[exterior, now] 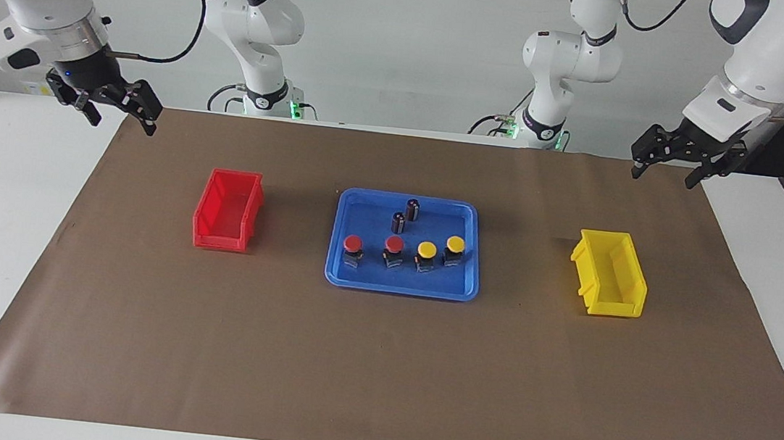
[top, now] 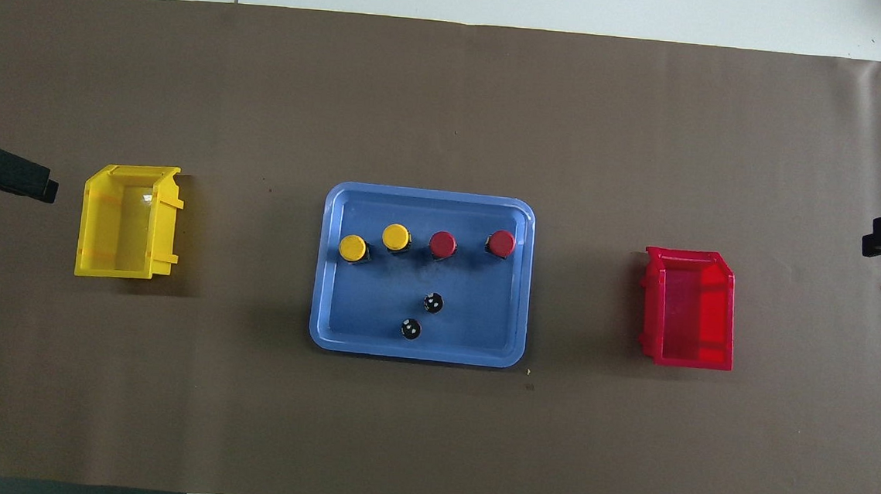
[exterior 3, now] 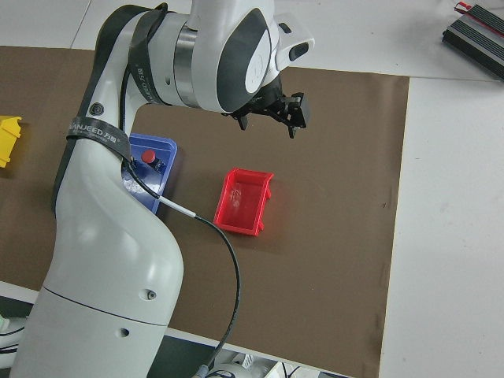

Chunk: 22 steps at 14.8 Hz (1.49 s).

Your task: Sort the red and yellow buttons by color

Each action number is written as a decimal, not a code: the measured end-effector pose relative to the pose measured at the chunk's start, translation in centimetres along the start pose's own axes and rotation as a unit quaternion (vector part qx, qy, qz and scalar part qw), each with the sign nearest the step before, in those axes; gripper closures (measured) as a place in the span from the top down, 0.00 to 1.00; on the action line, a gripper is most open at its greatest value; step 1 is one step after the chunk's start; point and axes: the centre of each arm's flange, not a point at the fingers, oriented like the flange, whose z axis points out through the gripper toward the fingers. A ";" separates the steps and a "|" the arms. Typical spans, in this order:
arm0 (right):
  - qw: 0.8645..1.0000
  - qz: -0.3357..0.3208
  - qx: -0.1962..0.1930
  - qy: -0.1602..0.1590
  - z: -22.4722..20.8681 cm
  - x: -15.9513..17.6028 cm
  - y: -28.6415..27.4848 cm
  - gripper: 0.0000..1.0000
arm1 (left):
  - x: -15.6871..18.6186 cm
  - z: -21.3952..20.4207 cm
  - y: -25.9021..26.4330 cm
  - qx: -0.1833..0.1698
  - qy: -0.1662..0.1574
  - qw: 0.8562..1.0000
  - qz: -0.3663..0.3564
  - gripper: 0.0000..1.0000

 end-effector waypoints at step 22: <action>0.998 0.009 0.032 0.044 14.0 6.2 -36.6 0.95 | 0.0 0.0 0.0 0.000 0.000 1.000 0.000 1.00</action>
